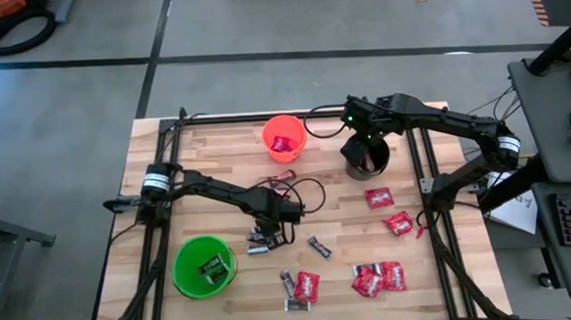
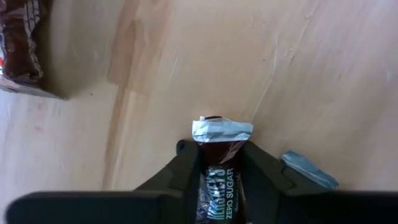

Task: Sort candy
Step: Put the black chocolate into the green bucket

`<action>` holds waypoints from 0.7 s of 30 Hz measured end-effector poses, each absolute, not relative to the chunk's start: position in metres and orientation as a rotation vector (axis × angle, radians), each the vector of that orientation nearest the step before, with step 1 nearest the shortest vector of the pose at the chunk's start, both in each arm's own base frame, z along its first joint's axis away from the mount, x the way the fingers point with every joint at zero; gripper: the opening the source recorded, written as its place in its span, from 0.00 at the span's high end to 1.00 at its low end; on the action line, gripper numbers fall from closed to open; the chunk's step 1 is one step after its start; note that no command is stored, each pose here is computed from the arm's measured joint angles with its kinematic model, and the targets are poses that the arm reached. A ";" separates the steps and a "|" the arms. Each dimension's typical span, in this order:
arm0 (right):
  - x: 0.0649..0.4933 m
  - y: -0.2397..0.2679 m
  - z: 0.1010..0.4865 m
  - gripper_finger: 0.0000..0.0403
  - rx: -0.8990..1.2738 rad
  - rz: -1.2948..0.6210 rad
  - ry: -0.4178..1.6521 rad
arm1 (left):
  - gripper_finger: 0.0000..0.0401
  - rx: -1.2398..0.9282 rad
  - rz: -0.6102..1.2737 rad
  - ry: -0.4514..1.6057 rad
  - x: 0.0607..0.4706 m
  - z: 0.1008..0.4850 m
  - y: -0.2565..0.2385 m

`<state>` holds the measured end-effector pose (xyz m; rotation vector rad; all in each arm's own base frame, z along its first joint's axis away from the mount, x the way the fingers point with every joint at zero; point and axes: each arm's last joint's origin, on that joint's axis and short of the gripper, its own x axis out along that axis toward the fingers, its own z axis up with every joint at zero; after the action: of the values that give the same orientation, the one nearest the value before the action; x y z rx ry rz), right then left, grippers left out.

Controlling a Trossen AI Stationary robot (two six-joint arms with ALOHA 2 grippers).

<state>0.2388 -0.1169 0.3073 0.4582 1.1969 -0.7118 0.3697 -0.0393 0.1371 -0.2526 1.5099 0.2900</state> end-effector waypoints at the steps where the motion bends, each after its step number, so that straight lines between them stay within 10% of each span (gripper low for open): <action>1: 0.239 -0.117 0.307 0.56 0.458 -0.712 1.197 | 0.84 -0.247 0.285 1.510 0.370 0.138 -0.039; 21: 0.239 -0.117 0.308 0.56 0.477 -0.726 1.182 | 0.91 -0.062 0.089 1.299 0.362 0.223 -0.016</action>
<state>0.2393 -0.1171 0.3082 0.4773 1.1817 -0.7264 0.3620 -0.0157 0.2230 -0.0617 1.2988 0.0895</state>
